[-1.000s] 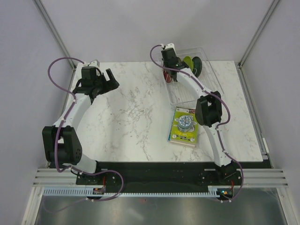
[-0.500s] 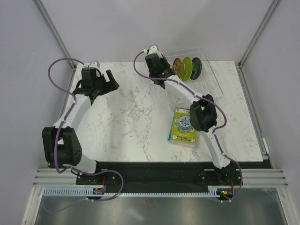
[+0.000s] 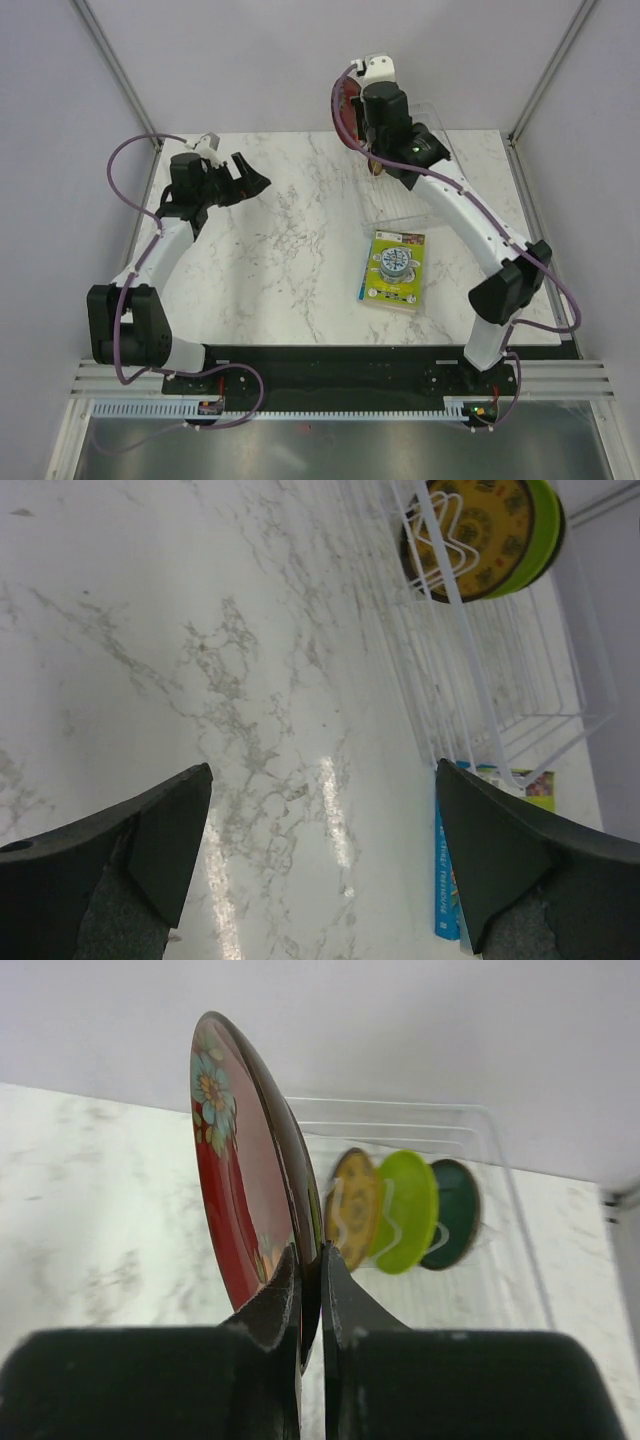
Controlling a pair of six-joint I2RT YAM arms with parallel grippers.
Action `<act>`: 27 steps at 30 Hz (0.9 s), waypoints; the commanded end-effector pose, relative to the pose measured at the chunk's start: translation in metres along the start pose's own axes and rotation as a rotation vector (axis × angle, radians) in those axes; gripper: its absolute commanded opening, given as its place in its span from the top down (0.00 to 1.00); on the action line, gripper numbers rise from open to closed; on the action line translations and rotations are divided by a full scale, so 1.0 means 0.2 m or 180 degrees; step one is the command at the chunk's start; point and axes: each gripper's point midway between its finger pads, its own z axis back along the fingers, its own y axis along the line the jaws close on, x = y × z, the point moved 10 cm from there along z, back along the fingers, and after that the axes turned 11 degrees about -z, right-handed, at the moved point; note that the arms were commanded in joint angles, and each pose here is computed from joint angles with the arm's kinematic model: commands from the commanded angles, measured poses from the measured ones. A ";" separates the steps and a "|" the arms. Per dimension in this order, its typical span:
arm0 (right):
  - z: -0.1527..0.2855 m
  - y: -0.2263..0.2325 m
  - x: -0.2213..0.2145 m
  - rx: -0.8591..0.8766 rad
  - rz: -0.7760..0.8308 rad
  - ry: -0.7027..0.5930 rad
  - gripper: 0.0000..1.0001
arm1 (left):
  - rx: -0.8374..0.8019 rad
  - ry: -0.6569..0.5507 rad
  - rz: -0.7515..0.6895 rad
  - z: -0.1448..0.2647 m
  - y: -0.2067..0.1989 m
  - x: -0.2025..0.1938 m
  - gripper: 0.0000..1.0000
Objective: Unload the plates from the dish rack
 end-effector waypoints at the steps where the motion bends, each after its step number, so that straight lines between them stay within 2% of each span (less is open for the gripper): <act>1: 0.17 0.11 -0.08 0.1141 -0.0711 0.0475 1.00 | -0.0819 -0.0401 0.0094 0.02 -0.11 0.06 0.00; 5: 0.22 0.18 -0.19 0.1613 -0.1203 0.0777 1.00 | -0.1040 -0.0527 0.0237 0.04 -0.13 0.03 0.00; 11: 0.25 0.21 -0.31 0.1988 -0.1508 0.0950 1.00 | -0.1340 -0.0763 0.0363 0.10 -0.18 0.01 0.01; 21: 0.30 0.26 -0.42 0.2483 -0.2012 0.1180 1.00 | -0.1275 -0.0705 0.0476 0.09 -0.16 -0.09 0.03; 27: 0.32 0.27 -0.42 0.2607 -0.2181 0.1135 1.00 | -0.1084 -0.0752 0.0432 0.11 -0.13 -0.12 0.04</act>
